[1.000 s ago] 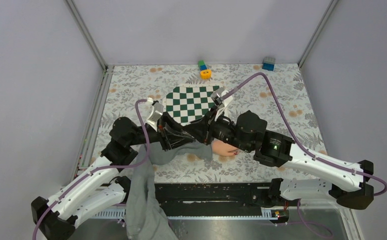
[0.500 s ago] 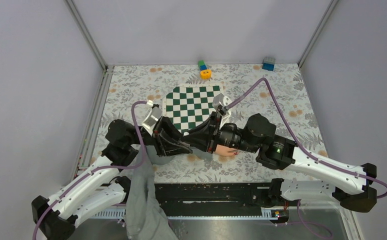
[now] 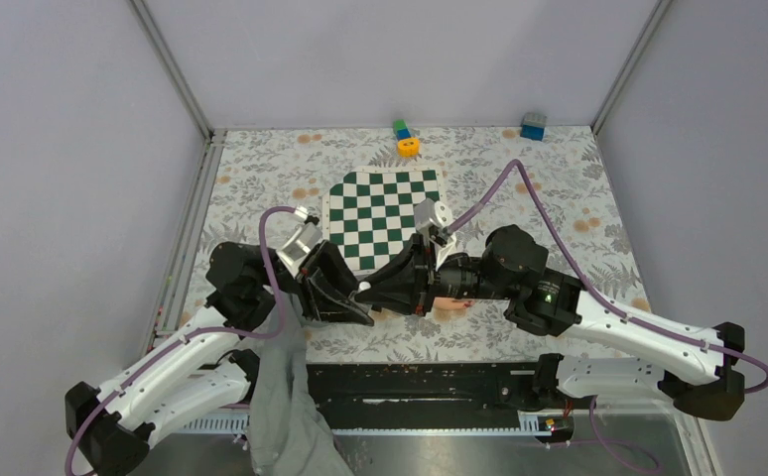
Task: Paint the nails
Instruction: Unscrew the nail polish bottle.
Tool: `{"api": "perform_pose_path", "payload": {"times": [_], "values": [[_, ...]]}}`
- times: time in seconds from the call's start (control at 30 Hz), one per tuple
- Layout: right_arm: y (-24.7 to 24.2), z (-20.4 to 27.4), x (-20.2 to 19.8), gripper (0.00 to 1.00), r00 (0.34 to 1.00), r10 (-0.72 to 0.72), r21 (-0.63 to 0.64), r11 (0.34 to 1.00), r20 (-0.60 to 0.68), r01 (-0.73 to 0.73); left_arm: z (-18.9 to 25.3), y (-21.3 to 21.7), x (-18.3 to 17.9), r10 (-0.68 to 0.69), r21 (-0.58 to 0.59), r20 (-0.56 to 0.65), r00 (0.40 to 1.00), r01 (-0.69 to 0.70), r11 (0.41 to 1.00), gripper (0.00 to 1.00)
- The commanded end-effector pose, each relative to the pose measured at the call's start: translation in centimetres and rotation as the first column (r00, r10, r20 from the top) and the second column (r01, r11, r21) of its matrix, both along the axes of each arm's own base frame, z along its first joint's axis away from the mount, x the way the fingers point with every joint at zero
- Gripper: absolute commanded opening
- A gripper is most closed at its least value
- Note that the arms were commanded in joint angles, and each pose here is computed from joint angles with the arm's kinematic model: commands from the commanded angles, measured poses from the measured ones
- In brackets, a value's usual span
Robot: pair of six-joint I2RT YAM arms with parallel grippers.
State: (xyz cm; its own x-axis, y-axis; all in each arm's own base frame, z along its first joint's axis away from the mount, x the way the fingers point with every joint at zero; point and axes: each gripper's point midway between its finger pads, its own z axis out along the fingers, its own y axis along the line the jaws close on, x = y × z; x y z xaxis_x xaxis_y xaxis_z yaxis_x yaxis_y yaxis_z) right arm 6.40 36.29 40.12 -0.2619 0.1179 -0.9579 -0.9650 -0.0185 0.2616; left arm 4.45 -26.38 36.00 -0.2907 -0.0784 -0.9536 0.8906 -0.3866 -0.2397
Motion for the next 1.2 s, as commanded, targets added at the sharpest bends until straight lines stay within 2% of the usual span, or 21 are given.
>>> {"api": "perform_pose_path", "payload": {"times": [0.0, 0.1, 0.13, 0.2, 0.23, 0.27, 0.33, 0.37, 0.43, 0.6, 0.8, 1.07, 1.17], "values": [[0.0, 1.7, -3.6, 0.0, 0.982, 0.189, 0.042, 0.981, -0.013, -0.188, 1.4, 0.3, -0.4, -0.019, -0.071, 0.107, 0.994, 0.027, 0.997, 0.0], [0.0, 1.7, -2.6, 0.0, 0.991, 0.128, 0.044, 0.991, -0.036, -0.127, 1.4, 0.2, -0.4, -0.017, -0.073, 0.105, 0.994, 0.024, 0.997, 0.0], [-0.1, 1.7, -1.9, 0.06, 0.995, 0.082, 0.04, 0.996, -0.05, -0.081, 1.4, 0.2, -0.3, -0.01, -0.075, 0.107, 0.994, 0.019, 0.997, 0.0], [-0.4, 1.4, -0.2, 0.33, 0.997, -0.022, 0.022, 0.999, -0.071, 0.024, 1.0, -0.1, 0.4, 0.023, -0.057, 0.09, 0.996, -0.018, 0.998, 0.0], [-0.6, 0.8, 0.7, 0.56, 0.995, -0.074, -0.002, 0.997, -0.073, 0.075, 0.6, -0.4, 1.1, 0.064, -0.039, 0.085, 0.994, -0.061, 0.997, 0.0], [-1.0, 0.6, 1.6, 0.71, 0.989, -0.127, -0.016, 0.992, -0.074, 0.126, 0.0, -0.6, 2.0, 0.12, -0.017, 0.1, 0.988, -0.118, 0.993, 0.0], [-1.7, 0.0, 3.1, 0.93, 0.974, -0.214, -0.041, 0.977, -0.073, 0.212, -0.7, -0.8, 4.1, 0.269, 0.015, 0.146, 0.952, -0.274, 0.962, 0.0], [-2.1, 0.0, 3.7, 0.99, 0.965, -0.252, -0.044, 0.968, -0.075, 0.249, -0.9, -0.7, 5.4, 0.347, 0.018, 0.164, 0.924, -0.354, 0.935, 0.0], [-3.1, -0.1, 4.9, 0.99, 0.943, -0.324, -0.043, 0.946, -0.081, 0.322, -0.9, -0.3, 6.8, 0.44, 0.009, 0.175, 0.881, -0.448, 0.894, 0.0], [-6.1, -0.8, 8.5, 0.99, 0.827, -0.55, -0.088, 0.835, -0.113, 0.543, -1.0, 0.6, 9.2, 0.584, -0.008, 0.171, 0.793, -0.592, 0.806, 0.0], [-7.0, -1.5, 10.3, 0.98, 0.742, -0.646, -0.115, 0.762, -0.177, 0.637, -1.1, 1.0, 10.4, 0.642, -0.002, 0.159, 0.75, -0.65, 0.76, 0.0], [-5.0, -0.9, 10.5, 0.8, 0.744, -0.626, -0.132, 0.778, -0.235, 0.614, -1.9, 1.3, 12.1, 0.701, 0.049, 0.149, 0.698, -0.713, 0.699, 0.0], [-3.6, -0.6, 10.3, 0.77, 0.754, -0.605, -0.142, 0.795, -0.254, 0.59, -2.2, 1.4, 12.6, 0.716, 0.068, 0.145, 0.683, -0.729, 0.681, 0.0]]}}
